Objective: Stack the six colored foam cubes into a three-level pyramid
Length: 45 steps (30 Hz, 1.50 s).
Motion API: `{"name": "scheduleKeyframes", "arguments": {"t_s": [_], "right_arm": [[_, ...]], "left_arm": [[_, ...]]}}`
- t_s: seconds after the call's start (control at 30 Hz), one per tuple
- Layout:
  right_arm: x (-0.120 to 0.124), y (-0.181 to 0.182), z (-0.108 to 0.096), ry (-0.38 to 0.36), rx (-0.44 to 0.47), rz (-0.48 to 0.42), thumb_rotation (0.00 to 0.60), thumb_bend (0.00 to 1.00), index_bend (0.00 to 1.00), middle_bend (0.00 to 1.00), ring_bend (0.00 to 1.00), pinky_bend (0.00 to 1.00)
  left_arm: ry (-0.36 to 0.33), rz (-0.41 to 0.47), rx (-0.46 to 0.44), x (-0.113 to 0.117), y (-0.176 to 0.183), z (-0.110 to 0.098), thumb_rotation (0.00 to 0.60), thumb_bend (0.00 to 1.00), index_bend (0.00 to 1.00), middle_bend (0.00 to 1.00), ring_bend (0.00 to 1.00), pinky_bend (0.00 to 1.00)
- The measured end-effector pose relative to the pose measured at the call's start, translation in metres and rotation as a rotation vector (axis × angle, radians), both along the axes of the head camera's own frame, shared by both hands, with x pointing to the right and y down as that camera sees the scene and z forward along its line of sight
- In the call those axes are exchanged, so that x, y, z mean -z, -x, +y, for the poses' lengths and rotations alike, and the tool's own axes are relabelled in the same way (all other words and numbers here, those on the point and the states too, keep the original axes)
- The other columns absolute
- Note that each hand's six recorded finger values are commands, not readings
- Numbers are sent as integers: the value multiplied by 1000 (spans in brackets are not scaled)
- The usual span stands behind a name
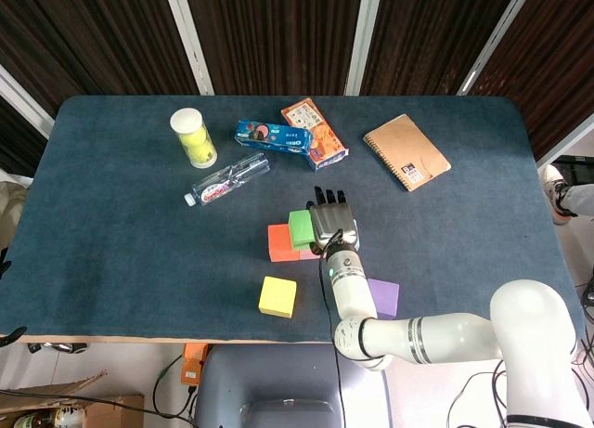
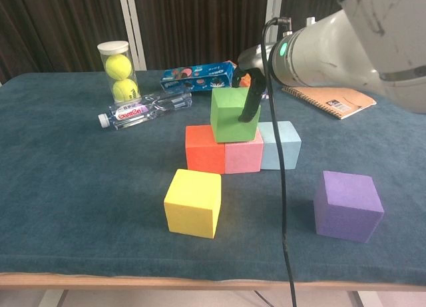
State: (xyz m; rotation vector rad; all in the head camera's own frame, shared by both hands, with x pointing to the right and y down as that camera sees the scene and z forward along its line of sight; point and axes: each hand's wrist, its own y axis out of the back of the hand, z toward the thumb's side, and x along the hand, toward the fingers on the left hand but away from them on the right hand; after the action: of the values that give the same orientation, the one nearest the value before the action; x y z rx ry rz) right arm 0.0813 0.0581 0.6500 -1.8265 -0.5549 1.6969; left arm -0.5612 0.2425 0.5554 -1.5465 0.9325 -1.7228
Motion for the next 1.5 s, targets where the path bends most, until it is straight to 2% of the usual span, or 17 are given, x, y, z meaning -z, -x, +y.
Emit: {"name": "scheduleKeyframes", "arguments": {"t_s": [0.5,0.77,1.07,1.33,1.5], "right_arm": [[-5,3,1,15,-1,-4,600,255,379,0,0,0],[-7,4,4,33,5,-8,600,255,113,0,0,0],[-6,5,5,43,17,-14,600,255,27,0,0,0],[17,-4,6,-7,52,-74,600,251,0,0,0,0],[40,-38,9,-67,56,-121,600,220,0,0,0,0]], "left_arm": [[0,0,7,0,2,1,582,119,53,0,0,108],[-1,-1,13,0,4,0,583,118,53,0,0,108],[-2,-1,20,0,6,0,583,119,53,0,0,108],[-5,-1,24,2,7,0,585,119,53,0,0,108],[-1,-3,20,0,5,1,584,119,53,0,0,108]]}}
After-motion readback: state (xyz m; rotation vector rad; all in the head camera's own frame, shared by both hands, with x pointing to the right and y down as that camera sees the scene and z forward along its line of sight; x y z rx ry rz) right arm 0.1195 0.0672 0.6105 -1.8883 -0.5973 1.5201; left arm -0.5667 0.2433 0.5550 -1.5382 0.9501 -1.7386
